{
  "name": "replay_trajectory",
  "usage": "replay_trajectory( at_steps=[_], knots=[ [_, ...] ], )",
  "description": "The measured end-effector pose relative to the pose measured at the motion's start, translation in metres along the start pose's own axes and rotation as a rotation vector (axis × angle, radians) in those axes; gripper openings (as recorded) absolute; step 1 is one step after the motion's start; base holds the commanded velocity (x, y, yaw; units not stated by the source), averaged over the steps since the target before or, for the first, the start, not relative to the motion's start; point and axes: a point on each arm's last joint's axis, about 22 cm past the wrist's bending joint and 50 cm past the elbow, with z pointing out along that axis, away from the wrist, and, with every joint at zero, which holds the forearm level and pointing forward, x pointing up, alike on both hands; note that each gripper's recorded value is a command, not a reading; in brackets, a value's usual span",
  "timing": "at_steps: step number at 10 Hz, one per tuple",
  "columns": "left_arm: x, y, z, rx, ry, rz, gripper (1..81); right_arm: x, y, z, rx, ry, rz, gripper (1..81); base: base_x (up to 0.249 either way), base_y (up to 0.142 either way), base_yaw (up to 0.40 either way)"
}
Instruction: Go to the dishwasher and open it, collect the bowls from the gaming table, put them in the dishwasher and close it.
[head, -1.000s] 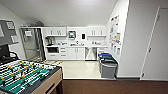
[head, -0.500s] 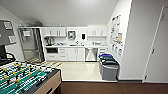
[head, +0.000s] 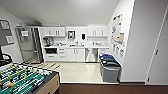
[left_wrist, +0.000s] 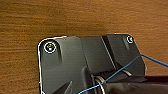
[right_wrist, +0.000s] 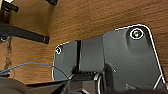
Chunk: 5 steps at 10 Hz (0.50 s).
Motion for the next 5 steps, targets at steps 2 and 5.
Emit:
replay_trajectory(
  at_steps=[2, 5],
  knots=[
    [0.000, 0.002, 0.001, -0.003, 0.001, 0.000, 81.1, 0.000, 0.003, 0.000, -0.006, 0.000, -0.001, 81.1, 0.191, 0.000, 0.000],
    [0.000, 0.002, 0.001, -0.003, 0.001, 0.000, 81.1, 0.001, 0.014, -0.003, -0.026, 0.001, -0.003, 81.1, 0.191, 0.000, 0.000]
  ],
)
